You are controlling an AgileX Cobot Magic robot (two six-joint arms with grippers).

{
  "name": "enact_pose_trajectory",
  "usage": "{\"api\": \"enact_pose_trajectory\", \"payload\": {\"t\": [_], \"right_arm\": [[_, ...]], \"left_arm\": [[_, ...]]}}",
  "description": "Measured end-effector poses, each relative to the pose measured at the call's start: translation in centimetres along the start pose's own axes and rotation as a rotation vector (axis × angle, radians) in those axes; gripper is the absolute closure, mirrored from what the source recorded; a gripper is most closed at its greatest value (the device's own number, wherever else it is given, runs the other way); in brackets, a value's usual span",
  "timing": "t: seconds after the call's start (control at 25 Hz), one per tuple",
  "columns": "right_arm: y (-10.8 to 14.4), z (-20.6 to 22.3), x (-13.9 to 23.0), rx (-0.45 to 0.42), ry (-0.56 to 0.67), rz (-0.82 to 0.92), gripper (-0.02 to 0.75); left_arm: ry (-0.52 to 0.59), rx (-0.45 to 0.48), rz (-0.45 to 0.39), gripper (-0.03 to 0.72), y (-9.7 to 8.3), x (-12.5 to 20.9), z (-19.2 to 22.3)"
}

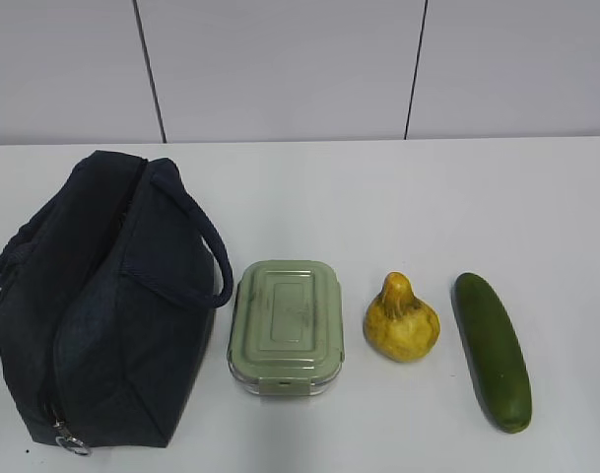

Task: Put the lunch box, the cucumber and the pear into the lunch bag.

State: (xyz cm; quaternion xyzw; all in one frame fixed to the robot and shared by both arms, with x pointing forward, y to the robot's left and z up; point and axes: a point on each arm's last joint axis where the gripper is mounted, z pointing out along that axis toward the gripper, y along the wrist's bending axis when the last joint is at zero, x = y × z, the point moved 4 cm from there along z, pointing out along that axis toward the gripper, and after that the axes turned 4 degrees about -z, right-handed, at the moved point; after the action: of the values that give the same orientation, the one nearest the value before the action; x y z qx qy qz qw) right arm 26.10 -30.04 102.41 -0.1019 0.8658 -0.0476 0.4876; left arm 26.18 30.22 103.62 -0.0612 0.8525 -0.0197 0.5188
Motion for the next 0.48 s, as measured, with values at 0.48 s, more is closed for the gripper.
{"api": "enact_pose_trajectory", "payload": {"t": [0.48], "right_arm": [[0.8,1.3,-0.7,-0.090,0.091,0.034,0.374]], "left_arm": [[0.000,0.000,0.000,0.450,0.0,0.0,0.0]]}}
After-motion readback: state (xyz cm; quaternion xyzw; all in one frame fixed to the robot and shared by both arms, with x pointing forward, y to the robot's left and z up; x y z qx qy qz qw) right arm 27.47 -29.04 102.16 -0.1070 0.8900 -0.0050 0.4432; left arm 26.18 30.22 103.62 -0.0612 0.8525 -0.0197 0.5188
